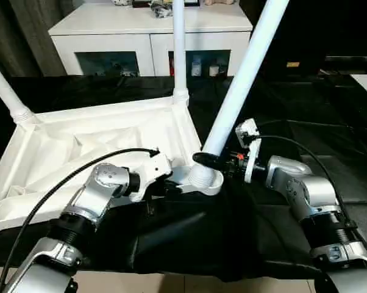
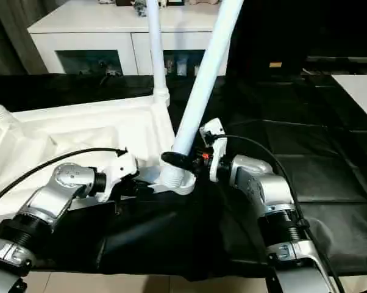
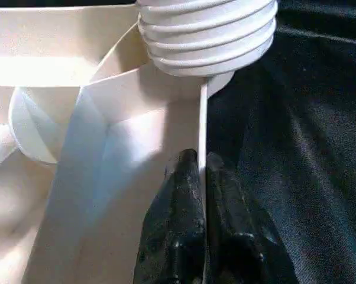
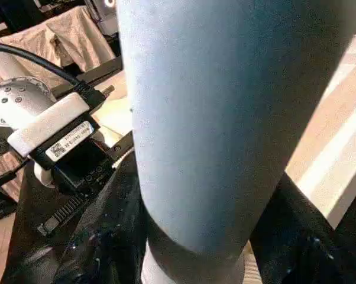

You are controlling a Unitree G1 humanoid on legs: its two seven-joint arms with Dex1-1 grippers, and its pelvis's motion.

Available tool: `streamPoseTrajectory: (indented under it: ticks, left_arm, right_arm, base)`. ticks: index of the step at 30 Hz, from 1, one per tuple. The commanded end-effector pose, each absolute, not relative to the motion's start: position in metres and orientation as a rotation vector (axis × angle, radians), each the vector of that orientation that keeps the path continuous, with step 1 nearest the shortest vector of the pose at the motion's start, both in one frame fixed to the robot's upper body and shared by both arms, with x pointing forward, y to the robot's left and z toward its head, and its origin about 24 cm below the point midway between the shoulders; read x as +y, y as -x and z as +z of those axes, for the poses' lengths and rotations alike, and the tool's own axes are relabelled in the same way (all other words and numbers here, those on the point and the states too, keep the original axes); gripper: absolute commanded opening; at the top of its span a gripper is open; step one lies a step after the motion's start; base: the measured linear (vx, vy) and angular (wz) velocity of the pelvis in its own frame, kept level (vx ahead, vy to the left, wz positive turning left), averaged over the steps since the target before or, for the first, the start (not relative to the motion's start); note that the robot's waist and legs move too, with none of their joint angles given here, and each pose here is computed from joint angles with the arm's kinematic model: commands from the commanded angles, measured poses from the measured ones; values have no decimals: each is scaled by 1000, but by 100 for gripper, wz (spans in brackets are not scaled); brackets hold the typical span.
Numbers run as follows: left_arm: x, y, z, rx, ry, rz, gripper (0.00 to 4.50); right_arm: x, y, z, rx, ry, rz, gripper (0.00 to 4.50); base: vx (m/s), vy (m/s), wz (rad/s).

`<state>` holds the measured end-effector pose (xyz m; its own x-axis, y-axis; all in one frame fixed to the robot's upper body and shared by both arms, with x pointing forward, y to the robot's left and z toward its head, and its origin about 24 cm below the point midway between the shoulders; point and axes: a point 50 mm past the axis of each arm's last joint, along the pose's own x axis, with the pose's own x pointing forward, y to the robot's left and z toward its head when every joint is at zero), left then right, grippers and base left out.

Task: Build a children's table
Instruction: Insert table leg to table base

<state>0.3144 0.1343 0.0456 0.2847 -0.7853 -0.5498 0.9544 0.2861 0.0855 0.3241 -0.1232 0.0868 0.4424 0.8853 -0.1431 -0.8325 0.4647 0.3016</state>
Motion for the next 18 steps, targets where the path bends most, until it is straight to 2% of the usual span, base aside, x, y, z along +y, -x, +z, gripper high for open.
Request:
streamPoseTrajectory:
  ticks: [1, 10, 18]
  left_arm:
    - [142, -311, 32, 499, -406, -1159, 0]
    - [144, -311, 31, 509, -416, -1161, 0]
    - [145, -311, 31, 513, -421, -1161, 0]
  right_arm:
    - [-124, -327, 92, 291, -168, 1076, 184]
    - [-129, -332, 104, 251, -166, 1062, 184]
    - [-128, -331, 96, 271, -148, 1058, 184]
  base:
    - [0, 0, 0]
    - [0, 0, 0]
    - [0, 0, 0]
